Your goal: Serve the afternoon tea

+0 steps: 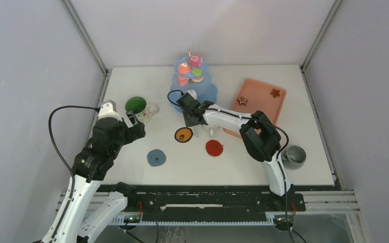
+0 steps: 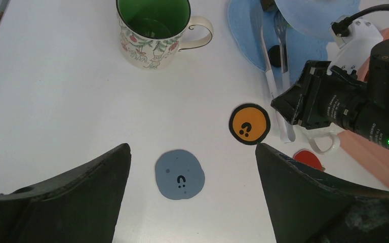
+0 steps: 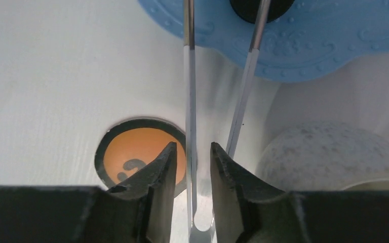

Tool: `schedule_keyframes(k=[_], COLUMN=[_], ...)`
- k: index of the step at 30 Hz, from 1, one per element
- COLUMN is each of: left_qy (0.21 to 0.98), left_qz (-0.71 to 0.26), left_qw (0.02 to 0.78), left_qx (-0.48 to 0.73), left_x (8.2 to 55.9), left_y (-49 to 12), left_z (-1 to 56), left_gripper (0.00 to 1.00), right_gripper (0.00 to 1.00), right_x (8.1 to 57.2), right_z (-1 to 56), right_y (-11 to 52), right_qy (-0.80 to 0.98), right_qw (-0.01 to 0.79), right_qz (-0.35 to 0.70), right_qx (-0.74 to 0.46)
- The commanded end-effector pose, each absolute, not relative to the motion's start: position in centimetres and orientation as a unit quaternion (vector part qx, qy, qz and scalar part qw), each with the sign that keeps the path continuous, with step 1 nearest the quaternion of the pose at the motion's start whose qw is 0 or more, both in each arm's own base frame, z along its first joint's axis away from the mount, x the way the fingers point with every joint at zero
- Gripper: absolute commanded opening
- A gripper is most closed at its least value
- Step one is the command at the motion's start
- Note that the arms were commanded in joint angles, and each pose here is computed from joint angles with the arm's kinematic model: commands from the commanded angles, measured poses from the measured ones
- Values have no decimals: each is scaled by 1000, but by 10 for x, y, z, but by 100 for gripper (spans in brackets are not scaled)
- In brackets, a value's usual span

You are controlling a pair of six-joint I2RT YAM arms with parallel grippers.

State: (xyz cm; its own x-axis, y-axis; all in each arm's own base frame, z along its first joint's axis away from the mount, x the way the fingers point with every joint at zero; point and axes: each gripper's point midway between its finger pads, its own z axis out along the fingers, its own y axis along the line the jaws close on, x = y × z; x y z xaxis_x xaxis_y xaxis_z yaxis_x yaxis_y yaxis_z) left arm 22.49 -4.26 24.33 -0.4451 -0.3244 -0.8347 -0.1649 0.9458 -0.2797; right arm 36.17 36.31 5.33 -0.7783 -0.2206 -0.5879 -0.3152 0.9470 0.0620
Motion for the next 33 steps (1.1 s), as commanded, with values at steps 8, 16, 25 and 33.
schedule_keyframes(k=[8,16,25,33], left_qy=[845,845,846,845], left_qz=[-80,-75,-76,-71], left_qw=[508,509,508,508], left_qx=[-147,-147,-146,-152], left_x=[228,230,232,232], left_y=[-43,-42,-43,-41], left_z=[242,244,245,242], left_gripper=[97,97,97,97], right_gripper=[15,0,0,0], right_x=[371,356,315,256], right_z=[67,86,111,106], right_y=[376,369,366,378], right_qy=[925,917,908,903], right_qw=[325,340,345,315], right_qz=[94,88,106,147], right_qx=[-174,-189,-213,-252])
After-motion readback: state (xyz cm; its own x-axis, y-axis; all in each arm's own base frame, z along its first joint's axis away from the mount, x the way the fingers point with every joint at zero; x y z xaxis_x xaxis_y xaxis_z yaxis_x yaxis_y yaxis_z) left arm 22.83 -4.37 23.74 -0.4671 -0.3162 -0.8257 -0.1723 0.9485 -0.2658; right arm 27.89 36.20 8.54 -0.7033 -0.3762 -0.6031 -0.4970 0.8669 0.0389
